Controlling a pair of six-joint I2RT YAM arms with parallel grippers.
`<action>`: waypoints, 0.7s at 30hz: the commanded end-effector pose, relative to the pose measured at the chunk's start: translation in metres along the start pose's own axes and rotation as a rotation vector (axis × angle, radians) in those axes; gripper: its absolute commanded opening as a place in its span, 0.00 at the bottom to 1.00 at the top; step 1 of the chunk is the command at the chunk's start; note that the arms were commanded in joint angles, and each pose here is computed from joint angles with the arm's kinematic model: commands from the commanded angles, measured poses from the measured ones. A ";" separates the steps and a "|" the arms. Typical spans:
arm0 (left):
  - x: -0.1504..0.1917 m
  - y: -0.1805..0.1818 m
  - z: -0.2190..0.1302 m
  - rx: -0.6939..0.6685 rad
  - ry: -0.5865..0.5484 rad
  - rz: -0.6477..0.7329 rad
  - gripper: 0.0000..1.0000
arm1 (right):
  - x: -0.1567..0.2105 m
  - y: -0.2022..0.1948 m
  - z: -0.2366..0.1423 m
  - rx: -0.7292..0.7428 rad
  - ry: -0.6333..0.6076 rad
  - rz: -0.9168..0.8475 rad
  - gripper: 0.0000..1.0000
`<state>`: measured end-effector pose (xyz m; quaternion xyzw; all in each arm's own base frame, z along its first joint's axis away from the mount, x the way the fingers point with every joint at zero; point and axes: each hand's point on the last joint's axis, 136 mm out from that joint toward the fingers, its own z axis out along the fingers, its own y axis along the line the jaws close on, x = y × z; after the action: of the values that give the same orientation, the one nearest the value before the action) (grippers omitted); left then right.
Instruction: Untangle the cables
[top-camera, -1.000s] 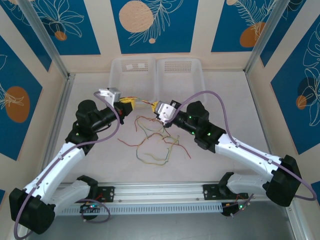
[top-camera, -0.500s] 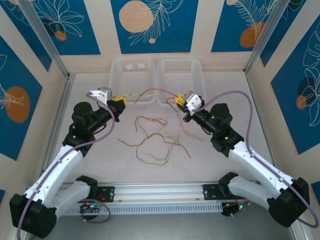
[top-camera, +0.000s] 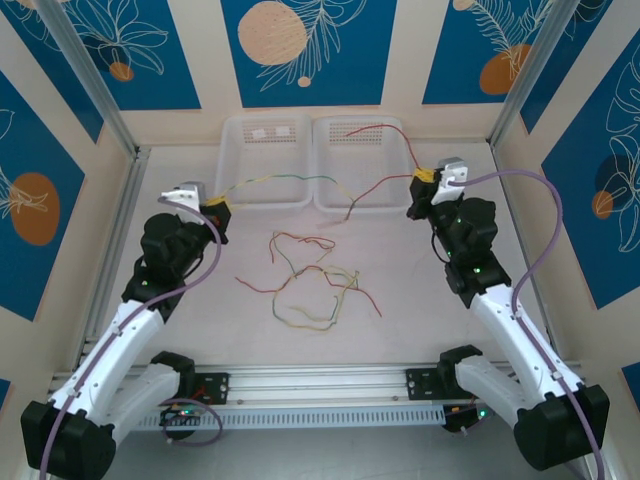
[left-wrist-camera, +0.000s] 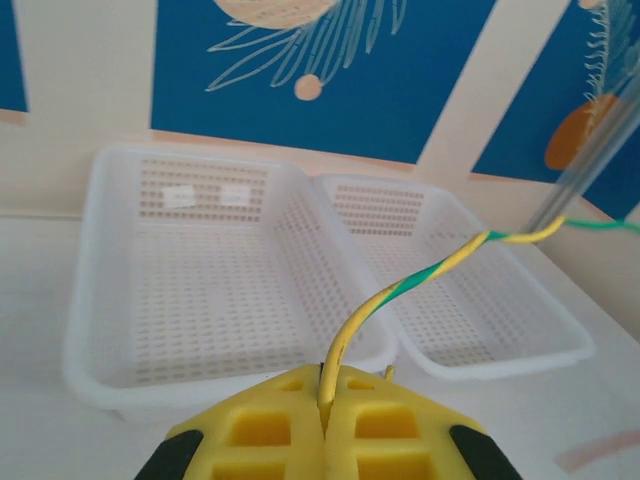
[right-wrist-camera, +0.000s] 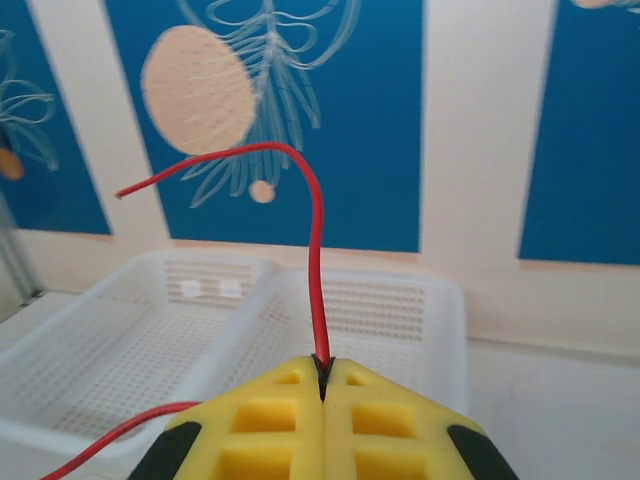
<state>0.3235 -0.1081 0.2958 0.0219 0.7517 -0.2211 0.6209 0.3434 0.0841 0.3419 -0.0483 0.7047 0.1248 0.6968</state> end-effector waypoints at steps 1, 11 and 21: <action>-0.011 0.022 -0.010 -0.104 -0.050 -0.019 0.00 | -0.022 -0.030 -0.012 0.131 -0.050 0.108 0.00; -0.029 0.049 -0.028 -0.176 -0.157 -0.133 0.00 | -0.040 -0.060 -0.035 0.201 -0.099 0.164 0.00; -0.062 0.035 -0.021 -0.142 -0.174 -0.075 0.00 | -0.045 -0.039 -0.036 0.077 -0.134 0.160 0.00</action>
<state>0.3259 -0.0548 0.3178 -0.0796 0.7312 -0.1915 0.6498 0.3282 0.0240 0.3590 0.0616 0.6931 0.1271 0.7068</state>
